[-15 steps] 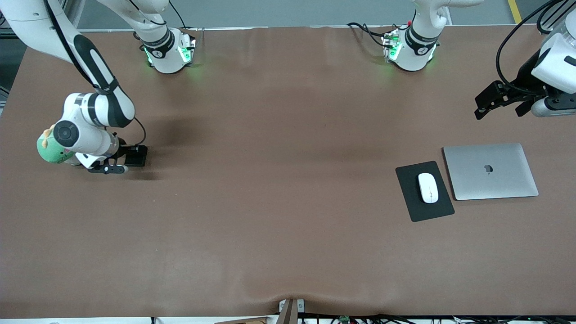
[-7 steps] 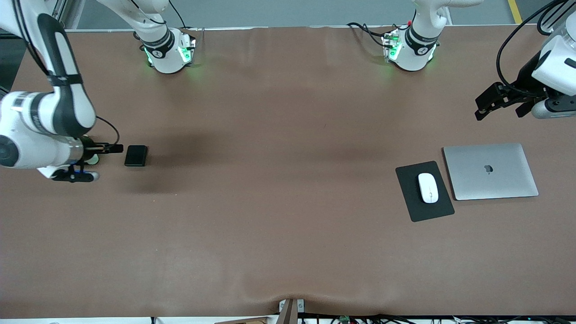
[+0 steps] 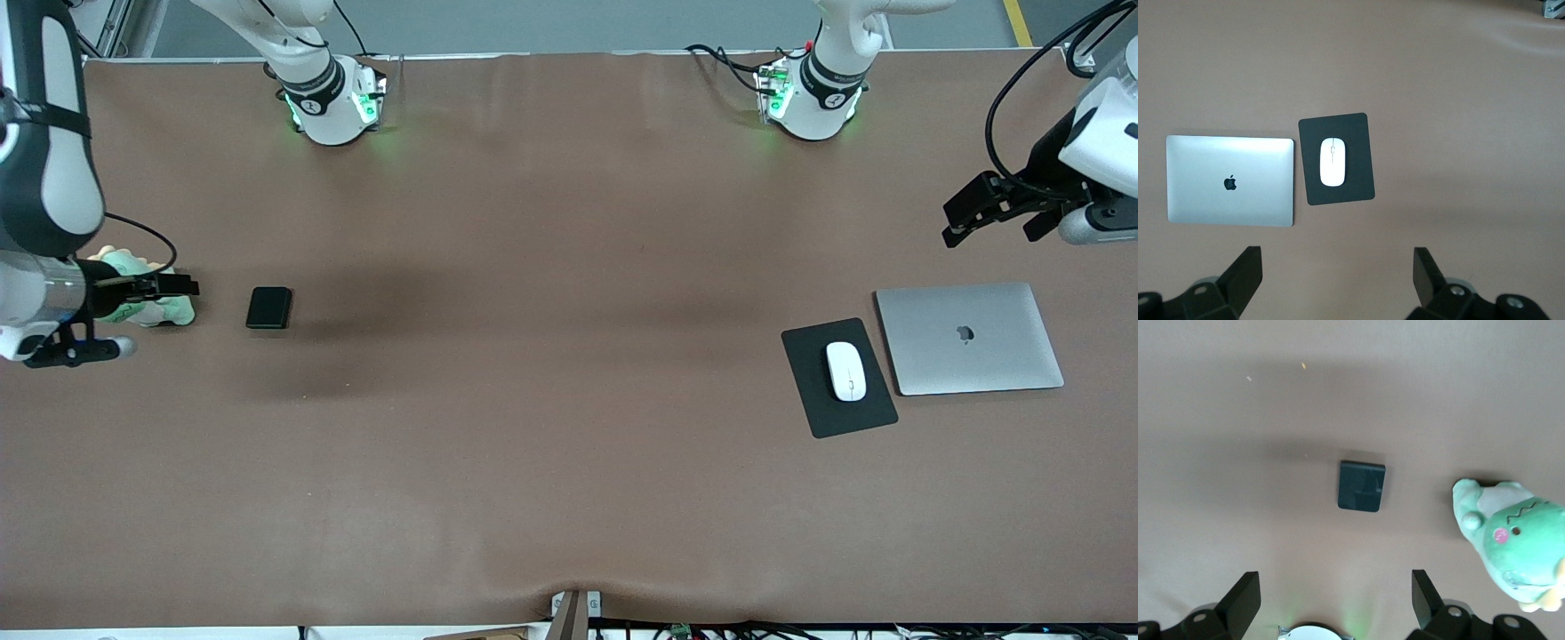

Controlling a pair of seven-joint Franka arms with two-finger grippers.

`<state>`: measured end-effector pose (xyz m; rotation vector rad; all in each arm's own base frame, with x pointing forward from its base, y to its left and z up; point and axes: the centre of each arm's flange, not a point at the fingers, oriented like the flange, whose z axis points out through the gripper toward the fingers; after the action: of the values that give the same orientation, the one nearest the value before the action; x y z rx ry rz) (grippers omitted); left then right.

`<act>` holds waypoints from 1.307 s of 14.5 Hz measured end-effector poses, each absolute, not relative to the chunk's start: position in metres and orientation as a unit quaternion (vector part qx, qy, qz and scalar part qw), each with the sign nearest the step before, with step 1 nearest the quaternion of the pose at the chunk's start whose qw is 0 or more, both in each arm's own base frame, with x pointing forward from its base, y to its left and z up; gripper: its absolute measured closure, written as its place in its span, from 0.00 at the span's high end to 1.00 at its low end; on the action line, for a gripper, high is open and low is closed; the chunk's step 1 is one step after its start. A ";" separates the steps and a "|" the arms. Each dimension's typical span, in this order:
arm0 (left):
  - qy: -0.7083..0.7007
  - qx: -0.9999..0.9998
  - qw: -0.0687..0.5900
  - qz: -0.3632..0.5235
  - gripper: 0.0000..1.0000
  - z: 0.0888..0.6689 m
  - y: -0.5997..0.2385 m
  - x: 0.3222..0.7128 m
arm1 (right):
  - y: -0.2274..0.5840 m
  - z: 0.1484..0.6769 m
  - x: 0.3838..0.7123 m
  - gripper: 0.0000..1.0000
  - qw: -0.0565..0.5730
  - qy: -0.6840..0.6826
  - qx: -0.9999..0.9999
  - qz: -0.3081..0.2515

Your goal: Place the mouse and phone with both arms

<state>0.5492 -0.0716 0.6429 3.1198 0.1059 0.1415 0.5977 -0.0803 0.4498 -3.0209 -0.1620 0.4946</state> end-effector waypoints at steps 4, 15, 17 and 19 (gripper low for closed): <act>0.035 0.999 0.008 0.040 1.00 0.636 -0.071 0.554 | -0.065 0.503 0.608 1.00 0.037 -0.070 -0.988 0.134; 0.022 1.000 0.005 0.021 1.00 0.630 -0.085 0.550 | -0.024 0.614 0.577 1.00 0.016 -0.020 -0.992 0.121; 0.022 0.999 0.005 0.022 1.00 0.629 -0.084 0.551 | -0.011 0.638 0.562 1.00 0.008 -0.017 -0.994 0.110; 0.023 0.999 0.005 0.022 1.00 0.629 -0.084 0.551 | -0.009 0.654 0.550 1.00 0.005 -0.015 -0.995 0.103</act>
<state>0.5513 -0.0843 0.6289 3.1290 0.0707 0.0704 0.5500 -0.0087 0.6541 -3.1144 -0.0462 0.3229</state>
